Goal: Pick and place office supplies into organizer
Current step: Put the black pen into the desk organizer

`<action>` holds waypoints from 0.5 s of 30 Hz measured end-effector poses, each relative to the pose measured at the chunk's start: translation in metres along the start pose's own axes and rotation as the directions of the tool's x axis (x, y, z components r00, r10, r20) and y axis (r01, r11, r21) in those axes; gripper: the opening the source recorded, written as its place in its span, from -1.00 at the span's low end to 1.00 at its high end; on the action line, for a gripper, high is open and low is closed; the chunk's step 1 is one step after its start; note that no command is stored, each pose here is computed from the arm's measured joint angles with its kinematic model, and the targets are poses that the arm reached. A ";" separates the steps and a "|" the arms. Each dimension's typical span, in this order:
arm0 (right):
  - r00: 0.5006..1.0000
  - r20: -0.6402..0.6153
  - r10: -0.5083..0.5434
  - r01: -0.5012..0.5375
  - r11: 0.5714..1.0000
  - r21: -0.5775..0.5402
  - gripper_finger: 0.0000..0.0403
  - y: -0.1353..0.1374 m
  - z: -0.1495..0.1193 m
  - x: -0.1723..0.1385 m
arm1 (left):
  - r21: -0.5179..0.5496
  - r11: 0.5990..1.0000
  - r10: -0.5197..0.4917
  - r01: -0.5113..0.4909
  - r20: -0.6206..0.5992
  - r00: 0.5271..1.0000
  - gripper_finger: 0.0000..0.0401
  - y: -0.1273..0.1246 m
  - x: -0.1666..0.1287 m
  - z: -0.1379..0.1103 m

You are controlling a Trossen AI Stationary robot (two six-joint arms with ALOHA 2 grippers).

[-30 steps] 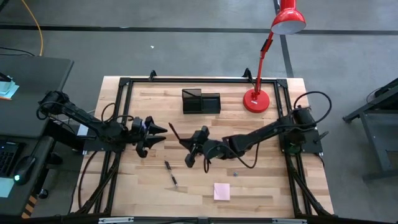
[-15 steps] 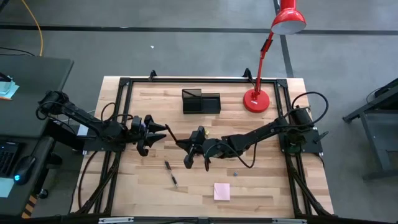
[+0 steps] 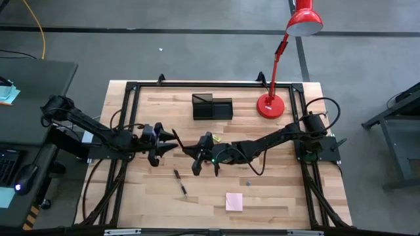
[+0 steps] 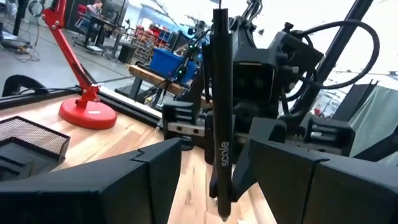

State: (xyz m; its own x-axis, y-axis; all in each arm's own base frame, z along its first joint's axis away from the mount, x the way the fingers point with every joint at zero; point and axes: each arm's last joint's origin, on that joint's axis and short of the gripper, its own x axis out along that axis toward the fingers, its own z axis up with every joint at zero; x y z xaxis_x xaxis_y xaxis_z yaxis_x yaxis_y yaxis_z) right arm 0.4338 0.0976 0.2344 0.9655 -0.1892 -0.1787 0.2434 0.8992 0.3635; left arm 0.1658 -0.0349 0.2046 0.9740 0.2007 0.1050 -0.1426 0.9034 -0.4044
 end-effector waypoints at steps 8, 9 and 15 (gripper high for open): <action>0.999 -0.008 0.044 -0.043 0.998 0.036 -0.99 -0.006 -0.010 0.011 | -0.008 1.000 -0.007 0.007 0.017 1.000 -0.09 -0.001 0.000 0.002; 0.998 -0.009 0.056 -0.056 0.998 0.037 -0.99 -0.005 -0.010 0.012 | -0.004 1.000 -0.007 0.008 0.019 1.000 -0.09 -0.001 0.000 0.002; 0.999 -0.019 0.046 -0.046 0.999 0.013 -0.99 -0.003 -0.008 0.015 | 0.009 1.000 -0.011 0.011 0.016 1.000 -0.14 -0.001 0.000 0.002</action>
State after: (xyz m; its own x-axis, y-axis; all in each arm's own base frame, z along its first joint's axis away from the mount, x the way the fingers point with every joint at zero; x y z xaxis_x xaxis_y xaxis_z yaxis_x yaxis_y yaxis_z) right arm 0.4472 0.0955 0.2233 0.9737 -0.1402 -0.1795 0.2004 0.9016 0.3832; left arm 0.1658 -0.0350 0.2064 0.9726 0.1969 0.1237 -0.1337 0.9087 -0.3954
